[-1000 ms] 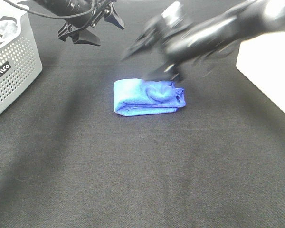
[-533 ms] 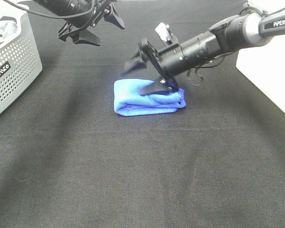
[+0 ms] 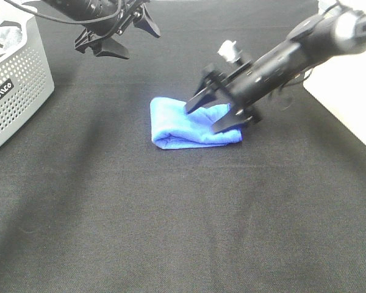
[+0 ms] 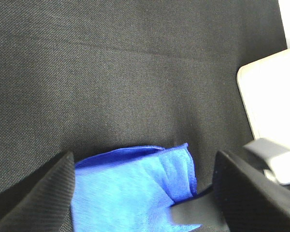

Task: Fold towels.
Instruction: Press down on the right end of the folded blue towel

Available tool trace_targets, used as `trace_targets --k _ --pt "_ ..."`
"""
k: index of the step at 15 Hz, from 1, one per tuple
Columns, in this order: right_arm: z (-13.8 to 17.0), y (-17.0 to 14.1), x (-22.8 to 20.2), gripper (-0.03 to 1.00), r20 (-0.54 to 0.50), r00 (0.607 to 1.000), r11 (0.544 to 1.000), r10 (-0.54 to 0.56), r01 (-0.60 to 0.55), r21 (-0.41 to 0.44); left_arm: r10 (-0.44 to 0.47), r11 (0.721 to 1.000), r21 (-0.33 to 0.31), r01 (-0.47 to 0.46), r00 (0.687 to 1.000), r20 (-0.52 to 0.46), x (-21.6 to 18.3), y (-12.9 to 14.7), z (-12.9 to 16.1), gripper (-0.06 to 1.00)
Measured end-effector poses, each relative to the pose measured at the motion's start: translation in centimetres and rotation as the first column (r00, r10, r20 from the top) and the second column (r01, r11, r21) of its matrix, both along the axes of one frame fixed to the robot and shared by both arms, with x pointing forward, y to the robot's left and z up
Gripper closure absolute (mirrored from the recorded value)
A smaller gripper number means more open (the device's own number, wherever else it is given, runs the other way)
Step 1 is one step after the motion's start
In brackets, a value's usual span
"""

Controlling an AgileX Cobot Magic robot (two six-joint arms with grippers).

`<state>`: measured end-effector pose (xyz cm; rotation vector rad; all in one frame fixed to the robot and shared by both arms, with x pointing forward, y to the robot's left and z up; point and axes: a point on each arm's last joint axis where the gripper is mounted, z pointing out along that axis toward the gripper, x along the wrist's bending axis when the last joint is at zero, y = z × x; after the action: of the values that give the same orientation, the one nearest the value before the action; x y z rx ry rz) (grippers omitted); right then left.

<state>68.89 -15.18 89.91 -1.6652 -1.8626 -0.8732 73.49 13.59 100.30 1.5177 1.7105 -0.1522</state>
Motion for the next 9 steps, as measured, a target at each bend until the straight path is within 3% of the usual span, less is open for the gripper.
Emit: trace_targets --k 3,6,9 --pt "1.1 -1.2 0.3 0.17 0.034 0.999 0.999 -0.02 0.021 -0.025 -0.003 1.0 0.0 0.003 1.0 -0.004 0.0 0.0 0.0 0.2" --pt "0.7 -2.4 0.5 0.17 0.067 0.998 0.99 -0.011 0.02 -0.136 -0.033 0.999 0.006 0.034 0.999 -0.037 -0.4 -0.1 -0.2 0.2" --pt "3.0 -2.7 0.4 0.17 0.124 0.992 0.983 0.006 0.017 -0.182 -0.09 0.993 0.069 0.094 0.994 -0.061 -1.1 0.2 0.3 0.2"
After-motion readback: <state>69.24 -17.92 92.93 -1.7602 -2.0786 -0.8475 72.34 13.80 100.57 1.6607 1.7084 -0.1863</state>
